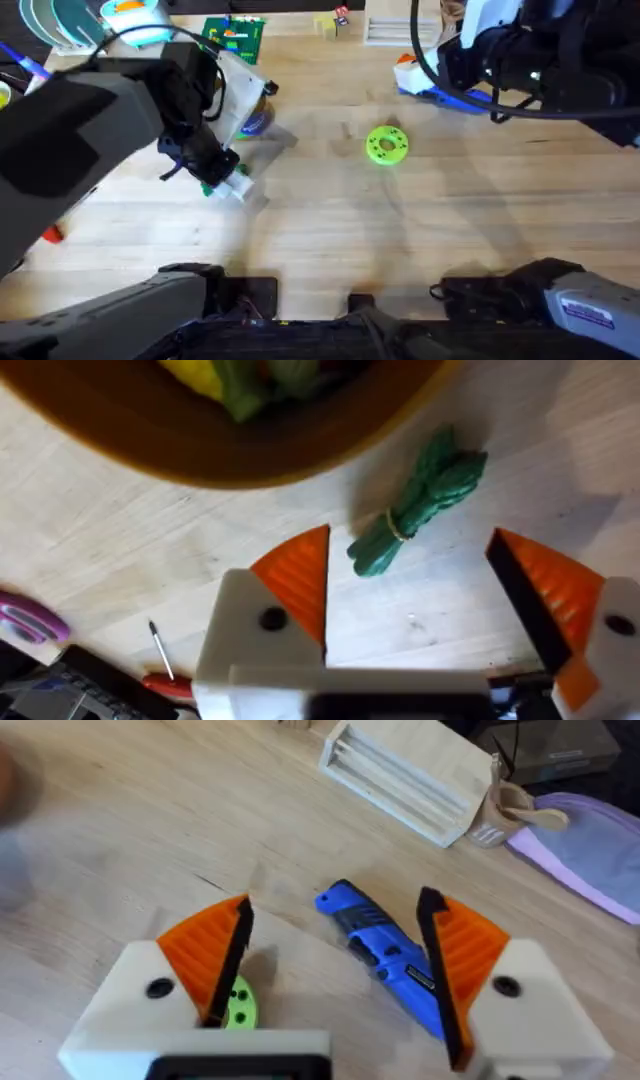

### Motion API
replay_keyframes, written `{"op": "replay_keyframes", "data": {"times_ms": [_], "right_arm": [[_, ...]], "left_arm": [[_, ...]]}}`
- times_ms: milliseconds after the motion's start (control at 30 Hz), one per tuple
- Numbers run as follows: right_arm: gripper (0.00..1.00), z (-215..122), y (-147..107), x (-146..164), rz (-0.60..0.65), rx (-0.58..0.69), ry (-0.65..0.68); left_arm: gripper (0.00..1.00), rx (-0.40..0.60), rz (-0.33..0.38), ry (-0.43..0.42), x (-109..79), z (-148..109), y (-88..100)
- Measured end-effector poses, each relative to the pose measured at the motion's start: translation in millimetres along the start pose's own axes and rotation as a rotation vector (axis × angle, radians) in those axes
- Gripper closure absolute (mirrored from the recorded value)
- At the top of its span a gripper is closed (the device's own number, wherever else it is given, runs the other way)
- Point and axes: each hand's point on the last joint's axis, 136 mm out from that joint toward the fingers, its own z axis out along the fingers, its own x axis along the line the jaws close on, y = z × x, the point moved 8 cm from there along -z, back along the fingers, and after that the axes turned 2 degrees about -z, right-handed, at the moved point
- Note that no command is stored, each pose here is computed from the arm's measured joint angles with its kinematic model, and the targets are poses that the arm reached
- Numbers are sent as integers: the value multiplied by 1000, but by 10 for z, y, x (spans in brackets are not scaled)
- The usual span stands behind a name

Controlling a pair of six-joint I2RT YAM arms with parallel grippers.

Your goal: Pick up the gripper from the table and insert it into the empty holder that is missing its gripper. Then pick up a screw, insert it into the mounting hole, and use the screwdriver to tighten it. Finally, clean up the table by picking up the vegetable and placing it into the bucket.

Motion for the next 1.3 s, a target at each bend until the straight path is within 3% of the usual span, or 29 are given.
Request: {"op": "replay_keyframes", "data": {"times_ms": [267, 333, 400, 600, 633, 867, 1000, 1133, 1300], "right_arm": [[7, 0, 1, 0, 0, 0, 0], [7, 0, 0, 0, 0, 0, 0], [7, 0, 0, 0, 0, 0, 0], [7, 0, -1, 0, 0, 1, 0], [7, 0, -2, 0, 0, 1, 0], [7, 0, -1, 0, 0, 1, 0], [7, 0, -3, 0, 0, 2, 0], [8, 0, -2, 1, 0, 1, 0], [9, 0, -2, 1, 0, 2, 0]], "left_arm": [[2, -9, 54, -3, -78, 239, -40], [56, -15, 61, -9, -85, 245, -37], [243, -27, 63, -10, -85, 256, -24], [945, -30, 60, -11, -75, 275, -34], [975, -30, 61, -10, -74, 275, -33], [978, -1, 64, -31, -96, 246, -75], [978, -50, 61, -69, -65, -51, -24], [979, -272, 42, -47, 83, -640, 204], [979, -633, -33, 83, 357, -1319, 561]]}}
